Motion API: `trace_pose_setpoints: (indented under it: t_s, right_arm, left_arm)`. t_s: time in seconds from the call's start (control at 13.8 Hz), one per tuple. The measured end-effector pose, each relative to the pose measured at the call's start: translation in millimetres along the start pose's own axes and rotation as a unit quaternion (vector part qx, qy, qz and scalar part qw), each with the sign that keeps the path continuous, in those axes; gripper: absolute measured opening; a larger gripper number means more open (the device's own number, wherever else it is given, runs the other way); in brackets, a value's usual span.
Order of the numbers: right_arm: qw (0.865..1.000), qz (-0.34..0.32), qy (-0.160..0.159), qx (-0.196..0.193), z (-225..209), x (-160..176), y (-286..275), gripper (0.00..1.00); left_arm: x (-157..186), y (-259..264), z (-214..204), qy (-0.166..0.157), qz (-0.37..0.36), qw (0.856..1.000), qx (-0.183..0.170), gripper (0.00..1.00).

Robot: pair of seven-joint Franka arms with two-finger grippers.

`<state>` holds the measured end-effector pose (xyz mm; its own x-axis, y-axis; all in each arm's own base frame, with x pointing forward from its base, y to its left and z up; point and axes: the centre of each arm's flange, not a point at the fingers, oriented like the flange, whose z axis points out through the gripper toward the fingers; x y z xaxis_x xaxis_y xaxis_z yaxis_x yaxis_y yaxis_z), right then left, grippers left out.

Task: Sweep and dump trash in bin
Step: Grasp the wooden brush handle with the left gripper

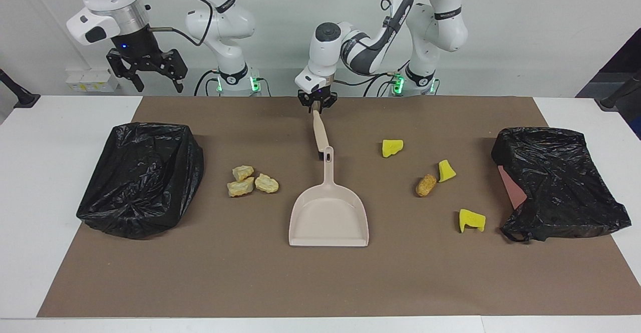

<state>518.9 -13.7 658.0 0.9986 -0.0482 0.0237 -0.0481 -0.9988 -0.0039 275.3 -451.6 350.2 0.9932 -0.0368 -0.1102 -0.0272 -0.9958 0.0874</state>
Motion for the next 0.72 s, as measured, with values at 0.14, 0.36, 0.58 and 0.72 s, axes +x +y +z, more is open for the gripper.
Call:
trace_pose_setpoints:
  t_s: [0.14,0.36,0.58,0.72]
  right_arm:
    - [1.000,0.000,0.000,0.000,0.2,0.0,0.0,1.00]
    - [1.000,0.000,-0.001,0.000,1.4,-0.1,-0.1,1.00]
    - [1.000,-0.002,-0.007,0.000,6.2,-0.2,-2.5,1.00]
    - [1.000,-0.004,-0.008,0.000,7.4,-0.3,-4.4,1.00]
  left_arm:
    - [19.2,-21.2,-22.8,-0.015,-0.027,0.999,0.012,0.26]
    - [43.0,-56.6,-55.3,-0.035,-0.064,0.997,0.033,0.26]
    - [75.6,-91.2,-75.1,-0.031,-0.093,0.993,0.060,0.26]
    - [97.8,-118.6,-80.6,-0.020,-0.112,0.990,0.079,0.26]
